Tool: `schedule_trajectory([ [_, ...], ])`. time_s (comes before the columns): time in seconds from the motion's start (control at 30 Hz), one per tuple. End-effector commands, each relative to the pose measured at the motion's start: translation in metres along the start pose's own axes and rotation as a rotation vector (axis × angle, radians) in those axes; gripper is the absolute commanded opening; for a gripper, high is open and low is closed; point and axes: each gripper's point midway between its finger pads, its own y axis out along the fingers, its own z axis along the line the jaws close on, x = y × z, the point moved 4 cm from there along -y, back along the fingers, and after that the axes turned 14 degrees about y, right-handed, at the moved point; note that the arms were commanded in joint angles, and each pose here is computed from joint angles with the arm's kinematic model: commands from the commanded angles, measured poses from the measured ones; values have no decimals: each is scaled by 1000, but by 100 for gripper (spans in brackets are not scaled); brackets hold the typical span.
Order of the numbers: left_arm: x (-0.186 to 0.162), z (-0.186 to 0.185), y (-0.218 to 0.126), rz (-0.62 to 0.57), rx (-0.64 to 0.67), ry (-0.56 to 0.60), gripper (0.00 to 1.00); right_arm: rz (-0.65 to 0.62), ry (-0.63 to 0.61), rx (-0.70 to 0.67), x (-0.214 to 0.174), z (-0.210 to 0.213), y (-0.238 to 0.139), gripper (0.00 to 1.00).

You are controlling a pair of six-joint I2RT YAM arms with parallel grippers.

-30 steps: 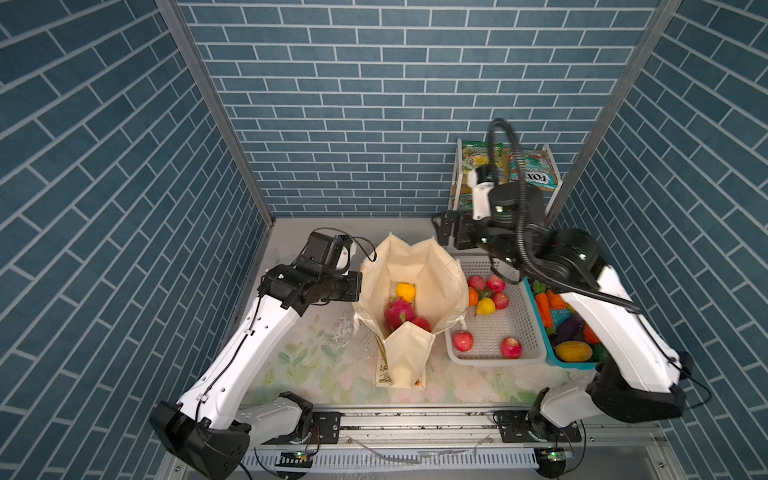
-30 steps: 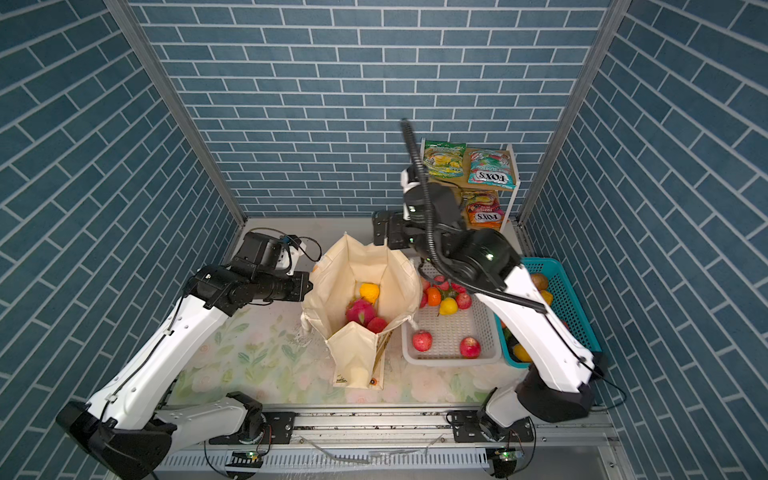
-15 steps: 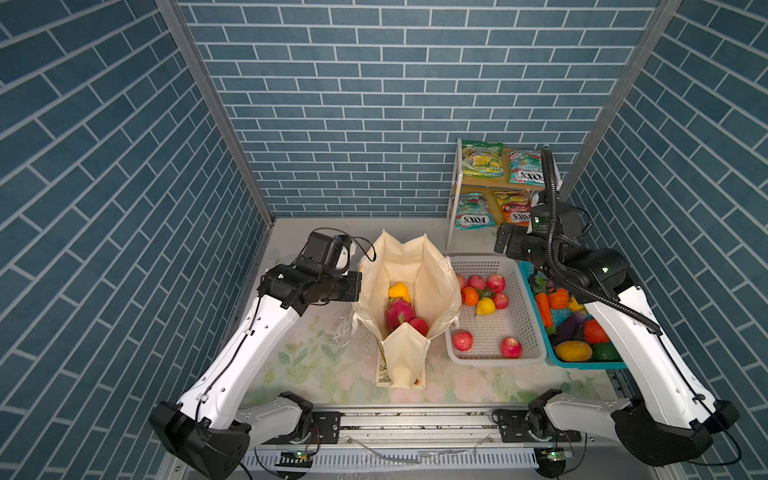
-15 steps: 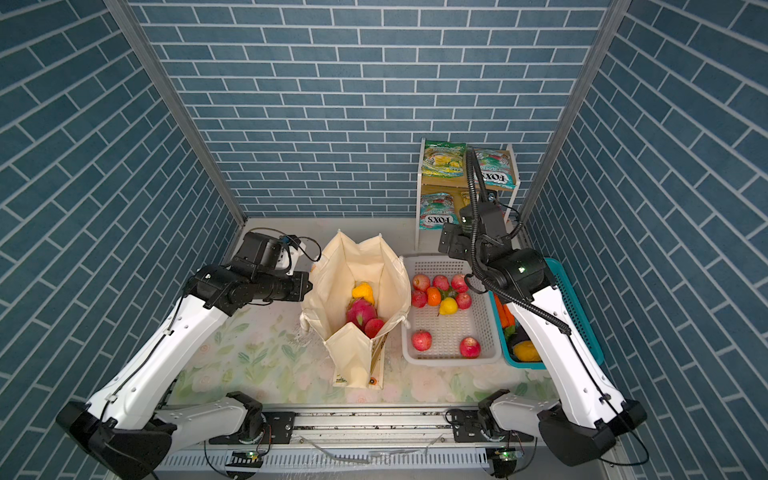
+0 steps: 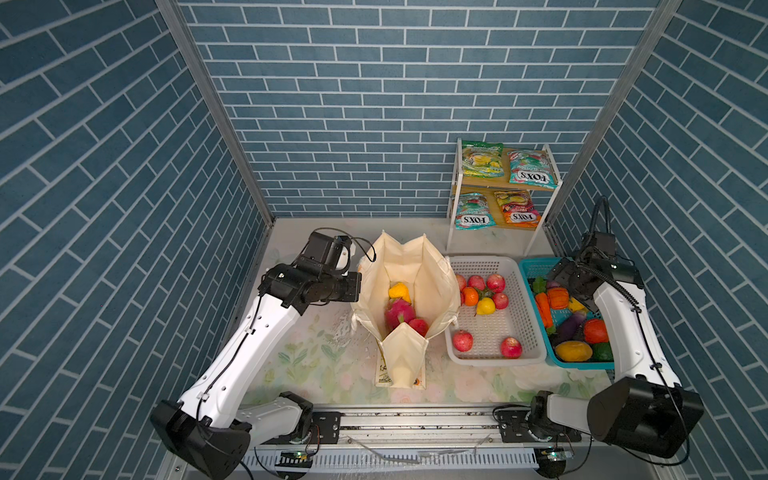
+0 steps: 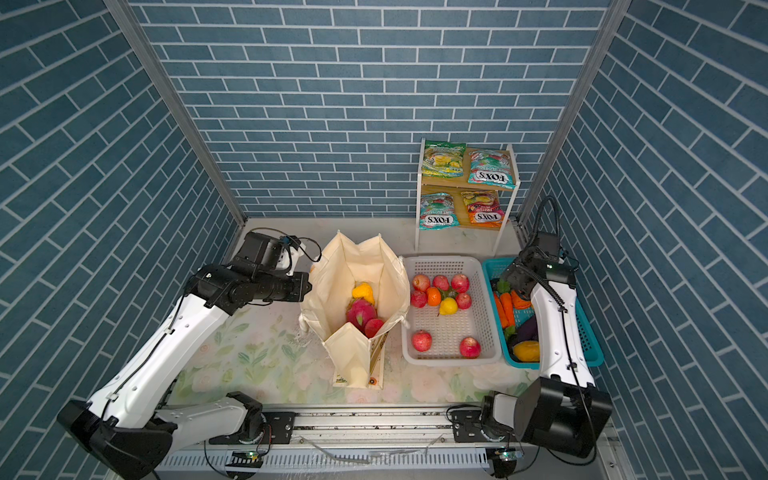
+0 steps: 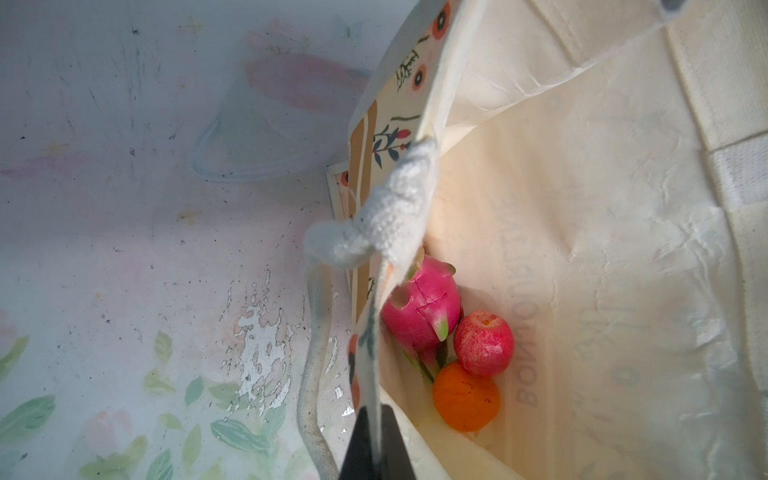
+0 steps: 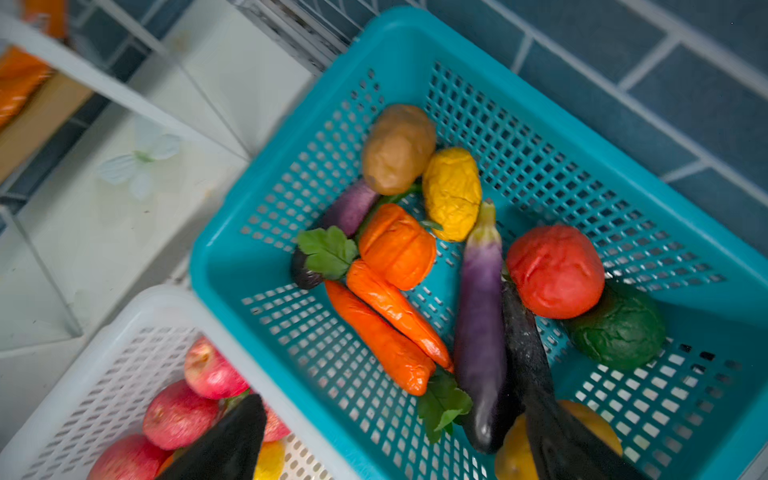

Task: Place the food into the grocery bag and tie it
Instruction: 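Raise the right gripper out of the bag and move it over the teal basket, then lower the right gripper onto the yellow squash in the teal basket and close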

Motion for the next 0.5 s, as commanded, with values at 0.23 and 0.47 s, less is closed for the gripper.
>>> schedule_trajectory([
  [0.23,-3,3,-5,36,31,7,0,58,308,-22,13,-33,45,98],
  [0.47,-5,3,-5,44,38,6,0,-9,402,-58,12,-47,51,97],
])
